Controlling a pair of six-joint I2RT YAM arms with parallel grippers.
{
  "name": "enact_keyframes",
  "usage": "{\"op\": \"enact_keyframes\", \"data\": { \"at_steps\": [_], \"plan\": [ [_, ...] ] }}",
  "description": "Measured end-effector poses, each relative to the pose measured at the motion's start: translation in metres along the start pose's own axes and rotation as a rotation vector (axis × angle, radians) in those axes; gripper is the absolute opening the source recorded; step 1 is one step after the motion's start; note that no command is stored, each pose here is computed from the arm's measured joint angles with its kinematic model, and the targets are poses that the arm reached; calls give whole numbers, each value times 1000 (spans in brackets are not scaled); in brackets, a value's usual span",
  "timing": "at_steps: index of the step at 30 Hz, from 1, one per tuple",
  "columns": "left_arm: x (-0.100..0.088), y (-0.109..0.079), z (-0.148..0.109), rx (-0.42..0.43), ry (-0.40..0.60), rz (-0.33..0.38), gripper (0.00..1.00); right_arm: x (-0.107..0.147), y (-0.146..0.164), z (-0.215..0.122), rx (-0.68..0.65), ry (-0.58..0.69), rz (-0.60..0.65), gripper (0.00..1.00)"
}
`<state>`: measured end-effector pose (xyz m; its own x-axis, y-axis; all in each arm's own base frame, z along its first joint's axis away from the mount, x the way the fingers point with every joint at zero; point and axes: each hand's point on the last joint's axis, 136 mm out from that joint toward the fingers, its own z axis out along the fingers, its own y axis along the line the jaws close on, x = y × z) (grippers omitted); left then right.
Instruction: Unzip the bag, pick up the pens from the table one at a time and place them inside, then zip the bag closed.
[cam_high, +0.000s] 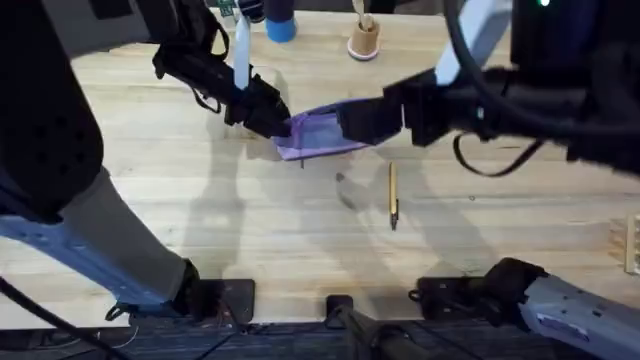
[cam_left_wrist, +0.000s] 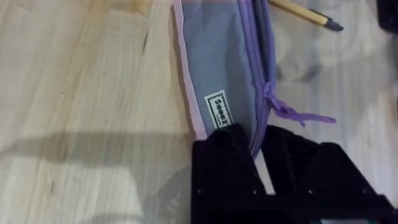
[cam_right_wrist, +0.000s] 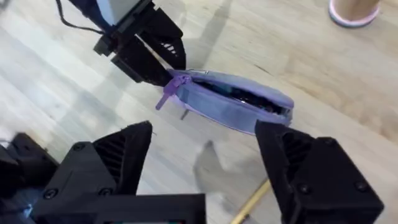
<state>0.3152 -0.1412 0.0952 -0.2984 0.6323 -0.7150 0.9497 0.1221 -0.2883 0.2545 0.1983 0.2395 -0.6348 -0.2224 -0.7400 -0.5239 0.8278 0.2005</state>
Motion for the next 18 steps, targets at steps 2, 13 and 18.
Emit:
{"op": "enact_keyframes", "data": {
  "at_steps": [2,13,18],
  "plan": [
    [-1,-2,-1,8,2,-10,188,-7,1,2,5,31,-36,996],
    [-3,-1,-10,3,-4,-30,752,-30,3,23,10,328,-301,996],
    [-5,-12,-14,41,-13,-90,994,-34,1,32,-5,371,-405,996]
  ]
}}
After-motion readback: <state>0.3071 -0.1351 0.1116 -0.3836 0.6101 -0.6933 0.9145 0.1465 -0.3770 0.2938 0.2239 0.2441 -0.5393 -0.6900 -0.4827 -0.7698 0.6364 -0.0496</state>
